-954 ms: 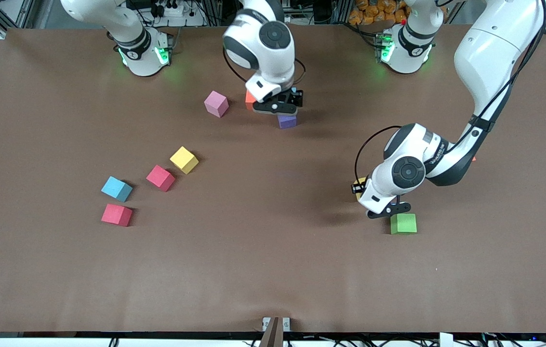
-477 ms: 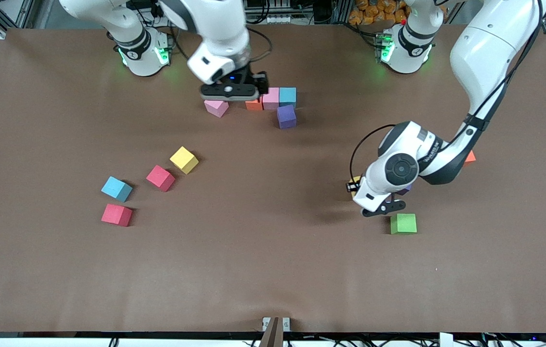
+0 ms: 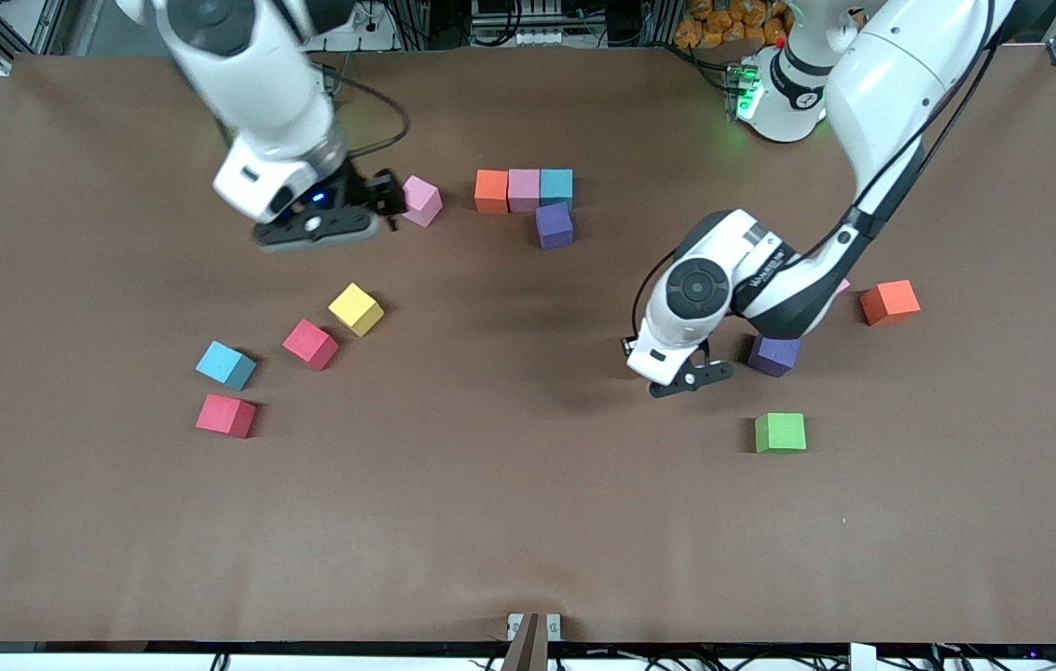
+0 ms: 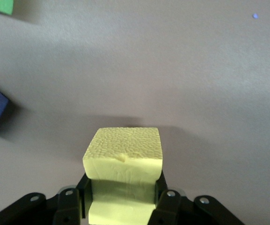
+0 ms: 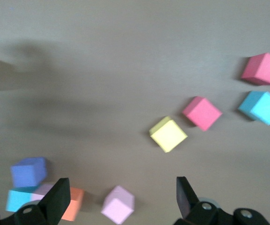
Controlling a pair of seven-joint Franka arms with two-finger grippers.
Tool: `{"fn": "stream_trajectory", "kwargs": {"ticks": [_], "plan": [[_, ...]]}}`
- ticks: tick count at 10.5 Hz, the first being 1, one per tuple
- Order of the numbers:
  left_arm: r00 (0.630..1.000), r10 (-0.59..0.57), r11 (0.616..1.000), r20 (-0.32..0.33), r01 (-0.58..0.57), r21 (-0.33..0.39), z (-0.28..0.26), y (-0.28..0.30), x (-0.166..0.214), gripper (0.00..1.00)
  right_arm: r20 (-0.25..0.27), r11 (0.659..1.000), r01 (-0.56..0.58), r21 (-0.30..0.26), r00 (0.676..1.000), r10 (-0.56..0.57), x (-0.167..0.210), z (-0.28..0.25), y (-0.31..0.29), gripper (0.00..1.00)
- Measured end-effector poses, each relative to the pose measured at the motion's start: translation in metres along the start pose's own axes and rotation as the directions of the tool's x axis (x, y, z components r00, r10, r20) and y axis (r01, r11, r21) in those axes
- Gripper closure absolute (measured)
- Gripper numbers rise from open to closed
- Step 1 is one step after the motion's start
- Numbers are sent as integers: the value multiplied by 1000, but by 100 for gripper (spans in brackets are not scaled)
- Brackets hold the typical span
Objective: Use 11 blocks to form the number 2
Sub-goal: 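Reach the right gripper to the cyan cube while the left gripper carries yellow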
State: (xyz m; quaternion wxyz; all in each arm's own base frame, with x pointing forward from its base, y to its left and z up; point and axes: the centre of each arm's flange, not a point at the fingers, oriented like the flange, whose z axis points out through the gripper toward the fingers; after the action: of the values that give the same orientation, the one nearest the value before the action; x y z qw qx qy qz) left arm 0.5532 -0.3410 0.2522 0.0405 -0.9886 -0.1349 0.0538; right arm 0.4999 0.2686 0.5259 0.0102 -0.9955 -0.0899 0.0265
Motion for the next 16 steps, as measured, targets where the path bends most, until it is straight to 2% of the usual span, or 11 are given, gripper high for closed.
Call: {"fn": "stream_trajectory", "kwargs": {"ticks": [3,5,7,9,12,13,16], "plan": [[999,-35,998,-9,34,-61,0,21,-31,46,38,996,90,3,995,-90,16,25,78,0],[1000,-4,997,0,4,-80,11,31,-68,46,9,987,162,9,987,-162,24,58,120,0],[998,64,996,-6,-64,-61,20,41,-101,46,-32,964,265,-9,964,-265,30,113,155,0],[993,119,992,-13,-120,-48,24,55,-130,46,-12,919,393,-34,919,-394,36,155,191,0],[983,185,982,-14,-185,-30,31,69,-165,47,-31,820,570,-47,820,-572,45,185,253,0],[980,201,979,-16,-201,-26,32,72,-172,47,-23,796,605,-36,795,-606,45,199,263,0],[969,245,969,-19,-245,-16,35,78,-189,47,3,767,642,-6,767,-642,46,230,266,0]]}}
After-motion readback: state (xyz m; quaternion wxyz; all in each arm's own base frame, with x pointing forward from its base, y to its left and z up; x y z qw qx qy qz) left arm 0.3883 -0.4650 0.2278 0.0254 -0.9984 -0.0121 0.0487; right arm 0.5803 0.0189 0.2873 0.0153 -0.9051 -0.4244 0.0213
